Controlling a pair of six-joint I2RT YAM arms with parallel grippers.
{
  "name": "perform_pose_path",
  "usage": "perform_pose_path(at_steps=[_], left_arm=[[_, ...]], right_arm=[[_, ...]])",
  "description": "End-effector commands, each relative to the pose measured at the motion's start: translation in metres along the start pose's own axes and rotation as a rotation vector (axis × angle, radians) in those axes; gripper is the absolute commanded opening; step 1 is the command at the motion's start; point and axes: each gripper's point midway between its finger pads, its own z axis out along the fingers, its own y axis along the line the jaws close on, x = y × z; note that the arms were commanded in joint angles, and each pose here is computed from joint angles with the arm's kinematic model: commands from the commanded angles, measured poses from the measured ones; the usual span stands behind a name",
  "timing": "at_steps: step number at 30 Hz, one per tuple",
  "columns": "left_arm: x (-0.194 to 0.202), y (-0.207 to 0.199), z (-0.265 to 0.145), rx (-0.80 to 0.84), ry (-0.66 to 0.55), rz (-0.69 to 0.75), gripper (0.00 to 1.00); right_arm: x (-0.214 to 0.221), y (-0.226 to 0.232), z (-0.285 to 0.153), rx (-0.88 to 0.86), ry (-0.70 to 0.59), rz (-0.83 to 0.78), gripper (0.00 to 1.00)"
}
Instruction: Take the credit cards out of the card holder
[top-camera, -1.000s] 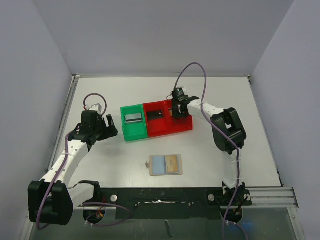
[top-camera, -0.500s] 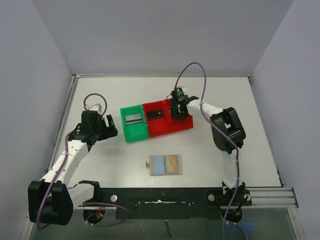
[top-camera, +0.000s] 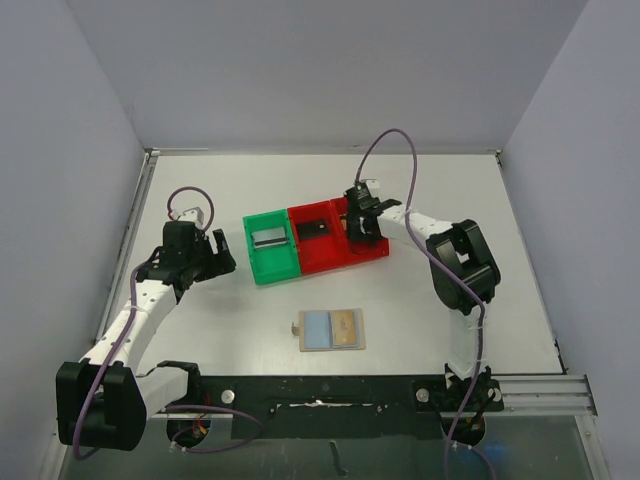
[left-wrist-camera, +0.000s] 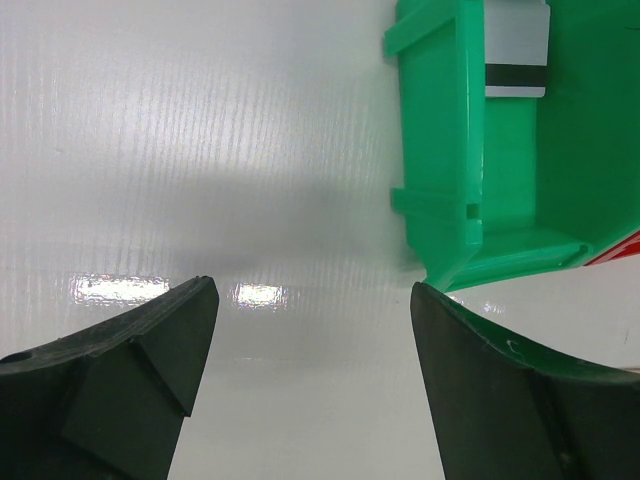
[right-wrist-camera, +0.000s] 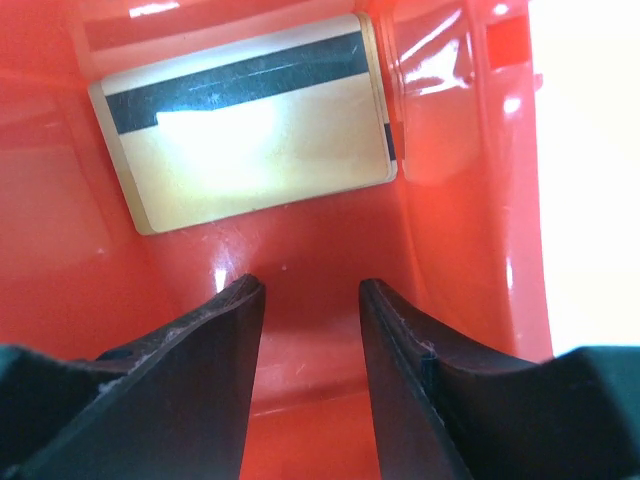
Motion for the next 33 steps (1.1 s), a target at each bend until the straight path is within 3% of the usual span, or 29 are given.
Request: perform_pose_path(at_steps=[1, 14, 21, 33], left_arm=[[-0.020, -0.007, -0.002, 0.028, -0.065, 0.012, 0.77], [-0.019, -0.007, -0.001, 0.029, -0.062, 0.012, 0.77], [-0.019, -0.008, -0.001, 0.034, -0.060, 0.013, 0.77], [-0.017, -0.008, -0.001, 0.036, -0.054, 0.011, 0.77]], right_arm=[[-0.017, -0.024, -0.019, 0.063, -0.085, 0.101, 0.45], [0.006, -0.067, -0.037, 0.148, -0.115, 0.281, 0.45], [-0.034, -0.045, -0.066, -0.026, -0.193, 0.200, 0.59], [-0.057, -0.051, -0.116, -0.079, -0.251, 0.157, 0.63]])
